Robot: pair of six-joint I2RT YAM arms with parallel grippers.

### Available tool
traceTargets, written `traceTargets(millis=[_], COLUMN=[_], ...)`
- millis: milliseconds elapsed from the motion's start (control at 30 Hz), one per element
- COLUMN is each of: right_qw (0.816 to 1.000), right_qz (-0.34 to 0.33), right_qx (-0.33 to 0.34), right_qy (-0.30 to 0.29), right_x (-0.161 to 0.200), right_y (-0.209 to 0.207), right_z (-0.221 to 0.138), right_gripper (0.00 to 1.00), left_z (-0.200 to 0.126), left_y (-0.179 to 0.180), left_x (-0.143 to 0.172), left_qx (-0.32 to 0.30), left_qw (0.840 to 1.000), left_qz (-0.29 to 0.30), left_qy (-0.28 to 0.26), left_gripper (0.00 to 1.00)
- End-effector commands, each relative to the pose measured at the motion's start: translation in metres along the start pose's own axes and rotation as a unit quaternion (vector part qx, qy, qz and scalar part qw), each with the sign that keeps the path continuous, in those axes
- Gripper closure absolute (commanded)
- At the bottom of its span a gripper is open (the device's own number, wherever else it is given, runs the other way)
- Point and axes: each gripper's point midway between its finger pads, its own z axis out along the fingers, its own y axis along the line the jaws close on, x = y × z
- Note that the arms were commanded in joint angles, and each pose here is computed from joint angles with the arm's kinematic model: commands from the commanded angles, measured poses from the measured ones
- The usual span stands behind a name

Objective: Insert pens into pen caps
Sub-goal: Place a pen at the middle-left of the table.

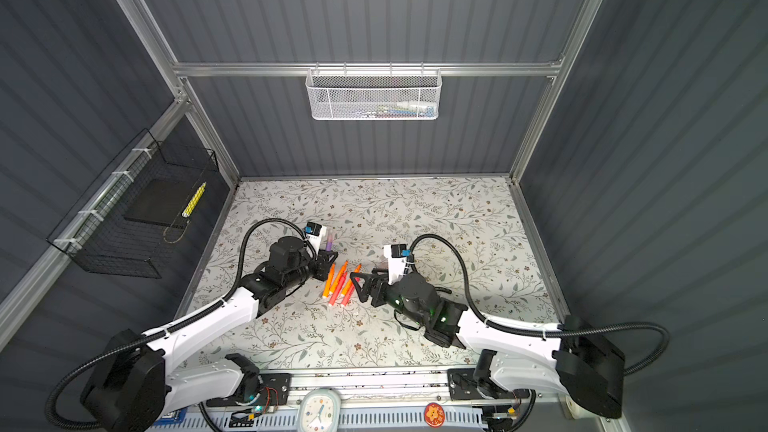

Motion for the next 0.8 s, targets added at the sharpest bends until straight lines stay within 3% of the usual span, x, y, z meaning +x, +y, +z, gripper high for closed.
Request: traceTargets(millis=[0,200,500,767], right_qw=[0.999,0.995,0.993,0.993], right_qz=[-0.005,0.01,0.011,0.013], right_qx=[0.051,0.089,0.108,0.115], right_qy=[-0.019,-0.042,-0.041,-0.037], right_x=[-0.005,-0.01,-0.009,-0.009], right_y=[-0.027,-0.053,-0.064,-0.07], right_z=[-0.015,-0.033,-0.035,-0.034], right_gripper=[0.1,0.02,0.01,0.01], left_z=[0.002,0.001,0.006,0.03], left_y=[0.057,0.138,0.17,0.164], left_x=[0.014,0.046,0.071,0.08], left_qx=[-0.122,-0.22,-0.292,-0.262], left_qw=[0.99,0.956,0.917,0.916], left_qz=[-0.072,-0.187,-0.253,-0.272], left_qy=[0.013,0.052,0.095,0.133], left_gripper=[1.0,1.0,1.0,1.0])
